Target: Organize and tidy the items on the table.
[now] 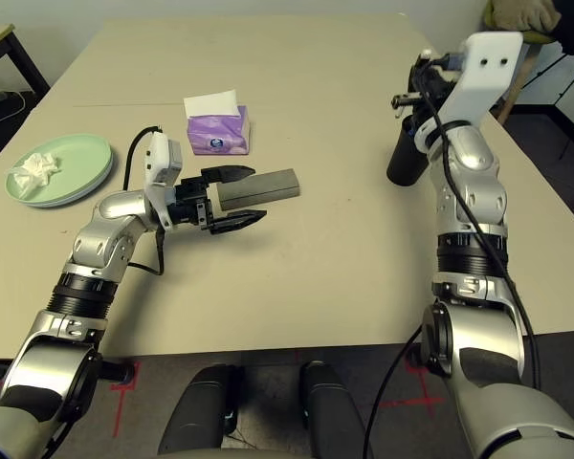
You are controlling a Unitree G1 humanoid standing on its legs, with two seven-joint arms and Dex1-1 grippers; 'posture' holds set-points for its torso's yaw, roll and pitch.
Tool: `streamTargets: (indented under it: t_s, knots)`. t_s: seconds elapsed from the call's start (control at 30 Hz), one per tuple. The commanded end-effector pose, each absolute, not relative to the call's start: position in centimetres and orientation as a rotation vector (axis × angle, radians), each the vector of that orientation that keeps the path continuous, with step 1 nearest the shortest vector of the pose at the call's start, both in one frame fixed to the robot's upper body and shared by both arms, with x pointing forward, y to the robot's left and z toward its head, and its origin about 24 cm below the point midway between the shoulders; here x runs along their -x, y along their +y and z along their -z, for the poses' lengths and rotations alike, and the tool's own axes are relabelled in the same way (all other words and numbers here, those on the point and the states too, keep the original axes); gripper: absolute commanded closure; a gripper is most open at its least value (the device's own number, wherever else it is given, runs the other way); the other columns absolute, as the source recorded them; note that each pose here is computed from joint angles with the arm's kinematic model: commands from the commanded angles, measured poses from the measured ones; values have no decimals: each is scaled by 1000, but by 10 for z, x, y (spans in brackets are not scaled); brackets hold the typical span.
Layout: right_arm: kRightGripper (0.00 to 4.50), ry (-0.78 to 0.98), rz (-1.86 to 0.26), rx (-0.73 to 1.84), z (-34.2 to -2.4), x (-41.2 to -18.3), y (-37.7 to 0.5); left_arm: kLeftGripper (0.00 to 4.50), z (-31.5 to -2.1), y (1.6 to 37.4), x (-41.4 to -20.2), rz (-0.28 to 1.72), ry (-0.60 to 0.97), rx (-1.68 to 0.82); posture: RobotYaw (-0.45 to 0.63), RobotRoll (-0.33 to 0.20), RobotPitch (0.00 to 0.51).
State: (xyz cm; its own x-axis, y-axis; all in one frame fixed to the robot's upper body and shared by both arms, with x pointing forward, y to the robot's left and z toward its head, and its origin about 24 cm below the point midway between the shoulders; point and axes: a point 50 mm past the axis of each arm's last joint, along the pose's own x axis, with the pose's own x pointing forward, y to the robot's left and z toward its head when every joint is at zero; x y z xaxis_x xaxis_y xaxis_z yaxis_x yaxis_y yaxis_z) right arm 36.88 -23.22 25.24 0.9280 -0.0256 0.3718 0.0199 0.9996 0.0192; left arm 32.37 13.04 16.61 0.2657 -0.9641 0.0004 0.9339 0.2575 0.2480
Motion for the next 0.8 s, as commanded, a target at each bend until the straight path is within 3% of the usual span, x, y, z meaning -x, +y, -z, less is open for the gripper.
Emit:
streamTargets:
  t_s: [0.03,0.27,0.8]
  knots:
    - [4084,-381,74,-67,-259,-368,-239,0,-166,128,-324,1314,-163,-223,169,0,93]
    - [4084,-310,209,-125,-266,-367,-251,0,-166,128,-324,1313,-163,-223,163,0,91]
    - [4084,-182,229,-103,-277,-362,-247,0,-166,126,-325,1318,-166,-219,155,0,92]
